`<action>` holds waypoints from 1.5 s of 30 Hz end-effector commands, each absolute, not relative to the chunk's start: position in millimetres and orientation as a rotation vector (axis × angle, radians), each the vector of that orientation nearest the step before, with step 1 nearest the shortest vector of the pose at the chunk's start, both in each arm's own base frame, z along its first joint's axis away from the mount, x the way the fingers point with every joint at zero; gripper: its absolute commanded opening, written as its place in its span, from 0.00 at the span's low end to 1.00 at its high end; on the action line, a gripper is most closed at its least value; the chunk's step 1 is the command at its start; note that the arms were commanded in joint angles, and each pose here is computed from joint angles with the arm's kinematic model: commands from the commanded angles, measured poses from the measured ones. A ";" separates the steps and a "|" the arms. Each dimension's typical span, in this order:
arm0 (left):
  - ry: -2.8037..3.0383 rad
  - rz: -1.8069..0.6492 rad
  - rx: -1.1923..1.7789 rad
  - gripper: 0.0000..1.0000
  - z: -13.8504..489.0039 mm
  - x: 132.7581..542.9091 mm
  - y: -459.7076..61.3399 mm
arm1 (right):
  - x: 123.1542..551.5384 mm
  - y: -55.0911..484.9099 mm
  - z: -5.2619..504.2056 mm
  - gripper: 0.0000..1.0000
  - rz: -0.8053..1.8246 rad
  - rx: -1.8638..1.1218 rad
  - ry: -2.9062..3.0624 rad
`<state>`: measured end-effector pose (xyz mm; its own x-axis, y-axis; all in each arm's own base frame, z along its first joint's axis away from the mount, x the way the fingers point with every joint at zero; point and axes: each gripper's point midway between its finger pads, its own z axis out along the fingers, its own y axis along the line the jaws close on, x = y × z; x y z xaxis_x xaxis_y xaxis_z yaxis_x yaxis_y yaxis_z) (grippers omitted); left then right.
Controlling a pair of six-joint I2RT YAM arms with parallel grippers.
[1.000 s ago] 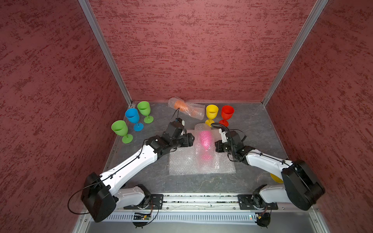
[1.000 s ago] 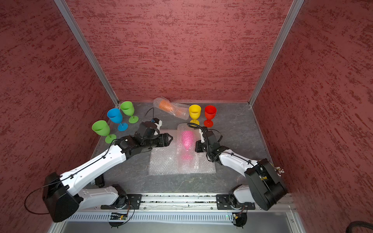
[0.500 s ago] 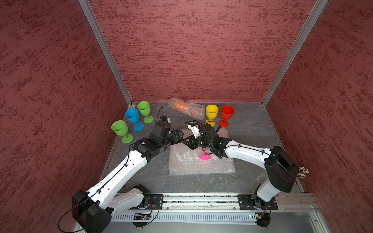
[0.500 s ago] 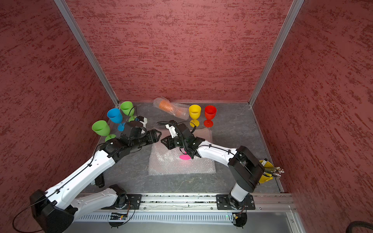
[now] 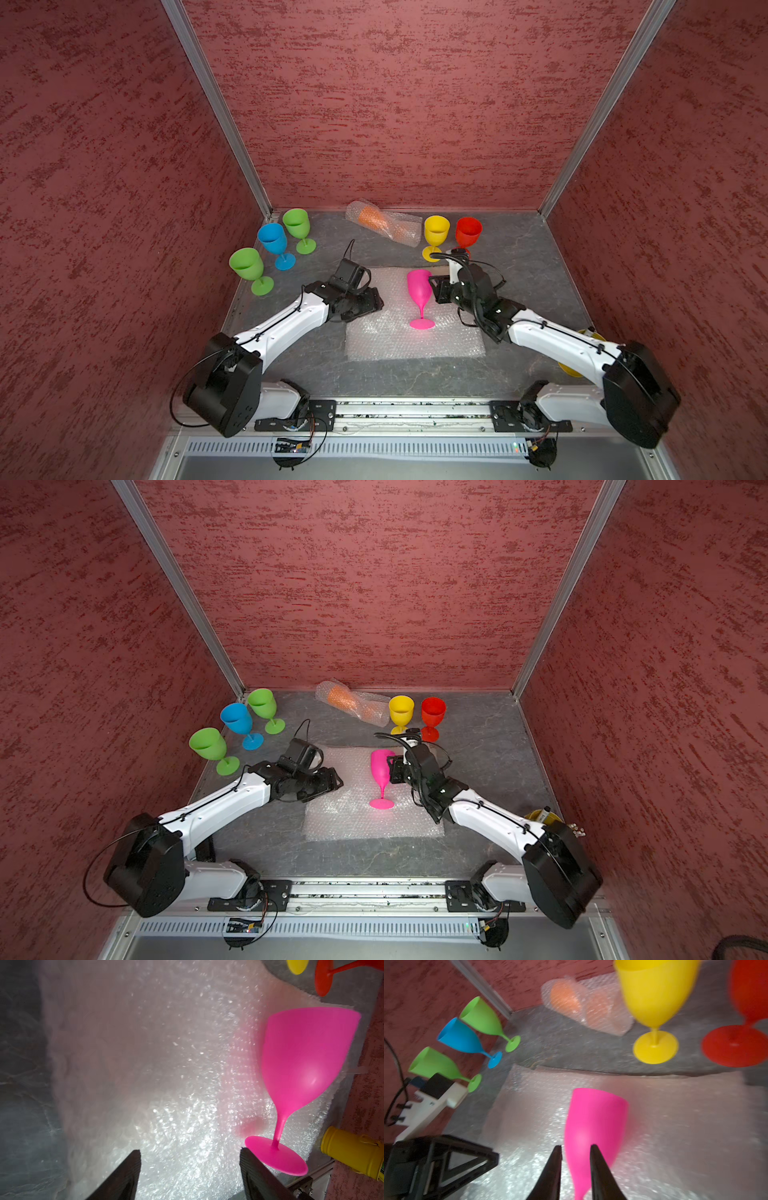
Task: Unpack wine glasses from bubble wrap
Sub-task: Unwrap the bubble wrap, then pick up the wine glass from the bubble wrap.
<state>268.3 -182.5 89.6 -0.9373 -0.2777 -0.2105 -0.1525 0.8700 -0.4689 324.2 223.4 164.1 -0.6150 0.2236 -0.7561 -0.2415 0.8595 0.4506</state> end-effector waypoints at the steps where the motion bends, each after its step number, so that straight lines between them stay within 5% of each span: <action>1: 2.733 -0.724 -0.383 0.76 92.1 281.6 -184.2 | 331.9 189.3 138.4 0.25 0.553 0.129 2.158; 10: 2.831 -0.631 -0.543 0.80 59.7 290.7 -167.1 | 339.6 145.4 53.6 0.29 0.322 0.319 2.346; 14: 2.806 -0.649 -0.526 0.81 78.3 296.1 -168.7 | 342.7 148.0 71.1 0.35 0.348 0.292 2.327; 22: 2.706 -0.521 -0.286 0.81 150.7 295.2 -160.1 | 350.2 176.4 160.0 0.78 0.488 0.091 2.253; 30: 2.576 -0.452 -0.069 0.77 179.3 300.2 -157.1 | 357.4 214.0 153.9 0.99 0.539 0.110 2.525; 45: 2.415 -0.445 -0.010 0.73 202.8 286.9 -149.3 | 364.8 274.4 99.3 0.99 0.315 -0.016 2.817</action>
